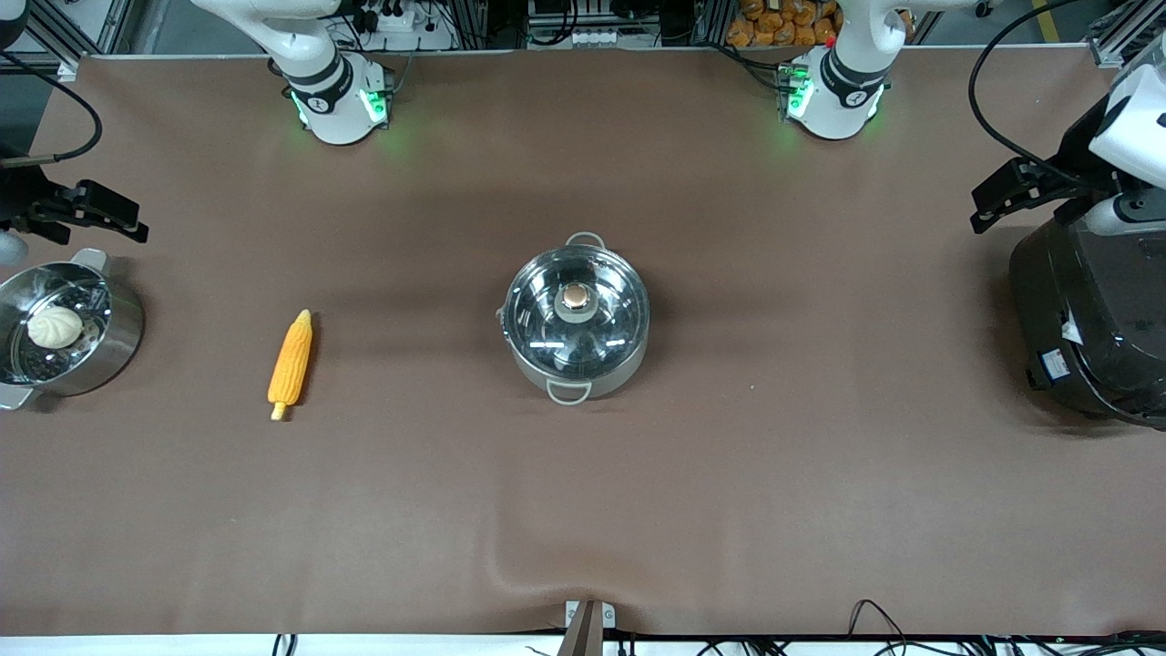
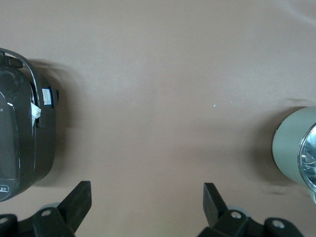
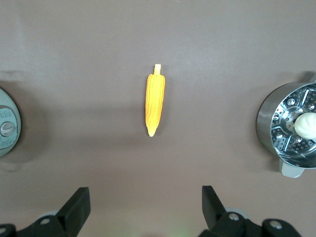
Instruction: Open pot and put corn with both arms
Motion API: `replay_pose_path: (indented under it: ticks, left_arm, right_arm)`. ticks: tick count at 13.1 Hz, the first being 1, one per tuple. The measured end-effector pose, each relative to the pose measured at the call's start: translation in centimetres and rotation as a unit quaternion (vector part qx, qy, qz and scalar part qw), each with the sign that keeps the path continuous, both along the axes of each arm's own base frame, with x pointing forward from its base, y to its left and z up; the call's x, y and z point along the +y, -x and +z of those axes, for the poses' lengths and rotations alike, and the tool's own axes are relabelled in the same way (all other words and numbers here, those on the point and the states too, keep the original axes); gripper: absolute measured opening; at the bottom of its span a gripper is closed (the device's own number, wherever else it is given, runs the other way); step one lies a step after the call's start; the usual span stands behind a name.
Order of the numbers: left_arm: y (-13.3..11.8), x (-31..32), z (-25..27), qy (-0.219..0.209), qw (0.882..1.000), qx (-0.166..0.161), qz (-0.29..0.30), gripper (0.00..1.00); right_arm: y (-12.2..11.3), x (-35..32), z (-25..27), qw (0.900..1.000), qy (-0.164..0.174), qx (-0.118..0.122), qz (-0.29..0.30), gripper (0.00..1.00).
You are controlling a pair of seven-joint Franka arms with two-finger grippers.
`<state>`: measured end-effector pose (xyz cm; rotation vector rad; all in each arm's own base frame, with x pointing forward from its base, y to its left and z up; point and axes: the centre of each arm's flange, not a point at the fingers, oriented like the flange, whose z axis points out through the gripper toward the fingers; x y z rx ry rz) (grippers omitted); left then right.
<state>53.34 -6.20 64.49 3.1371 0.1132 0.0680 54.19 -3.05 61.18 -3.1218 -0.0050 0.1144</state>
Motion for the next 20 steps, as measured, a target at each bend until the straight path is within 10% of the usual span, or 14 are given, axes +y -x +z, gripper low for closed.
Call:
replay_pose_path:
  ticks: [10, 20]
  left_arm:
    - [-2.9, -10.5, -5.7, 0.019, 0.999, 0.021, -0.042, 1.0]
    - [-2.1, -37.8, -18.2, 0.066, 0.986, 0.012, 0.15, 1.0]
  right_arm:
    - [-0.7, 0.4, -2.2, 1.0, -0.001, 0.008, 0.004, 1.0]
    - [-3.6, 0.3, -26.1, 0.999, -0.003, 0.044, 0.002, 1.0]
